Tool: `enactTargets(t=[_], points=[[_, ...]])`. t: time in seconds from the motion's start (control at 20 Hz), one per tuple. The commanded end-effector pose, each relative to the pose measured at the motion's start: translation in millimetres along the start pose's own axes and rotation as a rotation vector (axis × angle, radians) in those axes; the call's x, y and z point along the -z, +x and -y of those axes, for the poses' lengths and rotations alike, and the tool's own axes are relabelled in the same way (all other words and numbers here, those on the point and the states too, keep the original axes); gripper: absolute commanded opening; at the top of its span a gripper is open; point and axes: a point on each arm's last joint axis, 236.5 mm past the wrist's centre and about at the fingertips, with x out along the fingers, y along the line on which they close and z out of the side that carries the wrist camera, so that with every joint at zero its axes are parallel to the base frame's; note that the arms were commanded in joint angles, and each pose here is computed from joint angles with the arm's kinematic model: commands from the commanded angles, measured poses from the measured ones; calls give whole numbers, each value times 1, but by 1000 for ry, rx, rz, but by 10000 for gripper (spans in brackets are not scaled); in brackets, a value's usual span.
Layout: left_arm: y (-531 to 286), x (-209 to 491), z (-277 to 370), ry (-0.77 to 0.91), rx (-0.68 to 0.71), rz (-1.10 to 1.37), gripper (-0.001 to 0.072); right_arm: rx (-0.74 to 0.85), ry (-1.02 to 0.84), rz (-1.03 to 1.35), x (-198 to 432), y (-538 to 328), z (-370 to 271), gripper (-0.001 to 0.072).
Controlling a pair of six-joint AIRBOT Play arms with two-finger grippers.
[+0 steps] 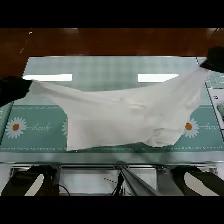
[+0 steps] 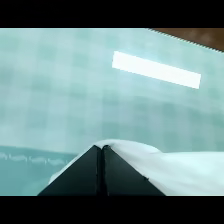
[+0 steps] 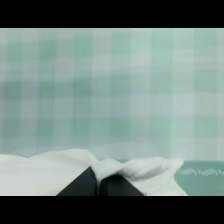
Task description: Fold the shirts.
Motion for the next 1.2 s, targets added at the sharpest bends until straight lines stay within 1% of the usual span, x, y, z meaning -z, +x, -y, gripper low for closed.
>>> enactTargets(t=[0.0,0.15,0.3,0.45,0.55,0.65,0.7,0.75,0.8,0.85,0.9,0.95,1.0,1.05,1.1,1.15], points=[[75,-11,-16,-43,-18,49,16,3,17,127,-50,89,5,43],[130,-10,-26,-85,-25,58,16,-17,105,132,-57,137,10,43],[177,19,-44,-127,-60,-19,17,-10,131,76,-44,181,19,44],[205,57,-62,-139,-107,-129,16,7,146,-33,-15,221,29,44],[216,91,-73,-154,-142,-244,16,14,160,-136,13,245,34,44],[218,122,-76,-198,-160,-355,17,3,184,-222,37,259,33,45],[215,129,-75,-206,-163,-387,18,5,178,-240,41,258,33,86],[209,131,-76,-191,-164,-416,20,6,156,-251,41,251,35,273],[201,128,-78,-147,-159,-454,47,-1,97,-258,37,239,37,432],[188,124,-80,-92,-151,-505,94,2,10,-269,31,219,42,453],[172,122,-85,-49,-144,-580,208,34,-61,-279,24,197,53,453],[151,126,-89,-11,-134,-680,412,95,-121,-287,18,171,71,453],[127,132,-95,-10,-130,-793,539,156,-137,-280,12,145,88,453],[107,140,-100,-46,-139,-875,595,178,-87,-238,4,125,100,453],[88,149,-104,-82,-141,-943,623,201,-60,-233,4,107,114,453],[76,156,-107,-102,-145,-978,623,224,-34,-267,13,94,128,453]])
